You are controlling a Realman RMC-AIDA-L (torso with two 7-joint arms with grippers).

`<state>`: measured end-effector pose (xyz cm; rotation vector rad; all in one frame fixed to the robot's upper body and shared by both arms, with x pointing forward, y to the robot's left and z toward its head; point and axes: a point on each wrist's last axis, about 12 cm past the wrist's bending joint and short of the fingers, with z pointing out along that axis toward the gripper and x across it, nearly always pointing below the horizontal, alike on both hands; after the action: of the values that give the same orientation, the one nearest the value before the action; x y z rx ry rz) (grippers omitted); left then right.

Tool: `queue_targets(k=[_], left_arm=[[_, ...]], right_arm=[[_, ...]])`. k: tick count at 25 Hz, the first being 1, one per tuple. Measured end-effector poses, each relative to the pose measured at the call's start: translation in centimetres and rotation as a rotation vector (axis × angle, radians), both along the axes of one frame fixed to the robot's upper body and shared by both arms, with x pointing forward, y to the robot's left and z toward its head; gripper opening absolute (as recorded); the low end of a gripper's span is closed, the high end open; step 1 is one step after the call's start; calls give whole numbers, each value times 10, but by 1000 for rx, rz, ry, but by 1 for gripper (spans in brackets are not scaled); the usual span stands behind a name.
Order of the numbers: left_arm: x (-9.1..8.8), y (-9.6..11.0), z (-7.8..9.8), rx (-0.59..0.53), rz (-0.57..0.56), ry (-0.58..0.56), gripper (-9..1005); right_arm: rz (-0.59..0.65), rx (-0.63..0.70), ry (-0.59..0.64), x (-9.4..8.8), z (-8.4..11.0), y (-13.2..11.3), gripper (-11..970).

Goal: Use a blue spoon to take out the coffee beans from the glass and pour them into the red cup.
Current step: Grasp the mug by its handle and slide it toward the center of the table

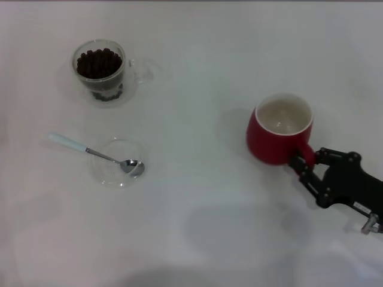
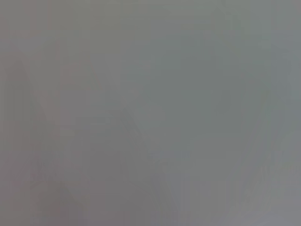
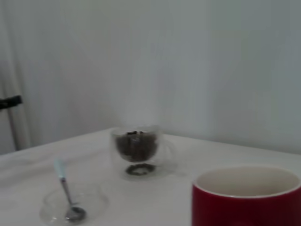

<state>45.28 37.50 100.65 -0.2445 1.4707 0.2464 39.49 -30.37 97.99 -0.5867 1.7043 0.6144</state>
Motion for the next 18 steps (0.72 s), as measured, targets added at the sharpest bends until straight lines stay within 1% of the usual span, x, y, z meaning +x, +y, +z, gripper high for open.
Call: queue_targets(k=[10, 18], left_arm=[[0, 0, 0, 0, 0, 1, 893], [-2, 0, -1, -2, 3, 4, 893]], right_arm=[[101, 27, -7, 4, 3, 15, 194], [130, 78, 3, -2, 5, 21, 173]])
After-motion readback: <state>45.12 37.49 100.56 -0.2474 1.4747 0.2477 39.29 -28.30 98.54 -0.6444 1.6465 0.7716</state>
